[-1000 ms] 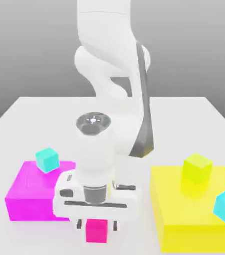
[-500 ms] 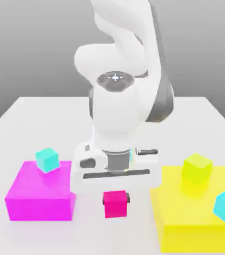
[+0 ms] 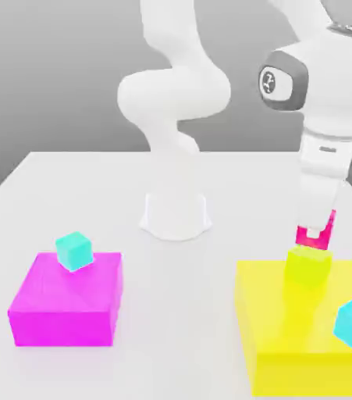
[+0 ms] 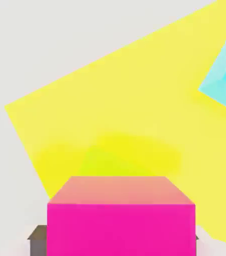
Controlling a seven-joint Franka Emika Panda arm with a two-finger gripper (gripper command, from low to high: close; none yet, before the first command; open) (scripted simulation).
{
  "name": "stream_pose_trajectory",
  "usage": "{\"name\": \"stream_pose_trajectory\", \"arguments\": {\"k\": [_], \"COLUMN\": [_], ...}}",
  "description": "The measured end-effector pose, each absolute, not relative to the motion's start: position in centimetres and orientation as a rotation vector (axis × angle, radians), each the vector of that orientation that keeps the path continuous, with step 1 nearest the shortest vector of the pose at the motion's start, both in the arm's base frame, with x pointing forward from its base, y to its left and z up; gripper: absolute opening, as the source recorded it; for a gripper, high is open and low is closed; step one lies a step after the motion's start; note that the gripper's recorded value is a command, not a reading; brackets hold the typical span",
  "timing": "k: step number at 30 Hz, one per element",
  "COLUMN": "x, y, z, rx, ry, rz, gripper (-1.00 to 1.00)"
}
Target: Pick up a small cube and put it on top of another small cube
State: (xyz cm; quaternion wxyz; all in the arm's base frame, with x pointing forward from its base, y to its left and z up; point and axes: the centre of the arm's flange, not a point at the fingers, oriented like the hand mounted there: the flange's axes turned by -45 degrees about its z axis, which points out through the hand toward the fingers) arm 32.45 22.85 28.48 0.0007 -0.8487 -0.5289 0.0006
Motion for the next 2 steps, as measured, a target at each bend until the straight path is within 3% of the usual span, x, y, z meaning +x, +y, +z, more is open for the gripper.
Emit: {"name": "stream_pose_trajectory", "arguments": {"k": [2], "x": [32.45], "y": [22.85], "z": [28.48], "rx": [-2.665], "ry": [-1.661], "rz": [0.002], "gripper": [1.0]}}
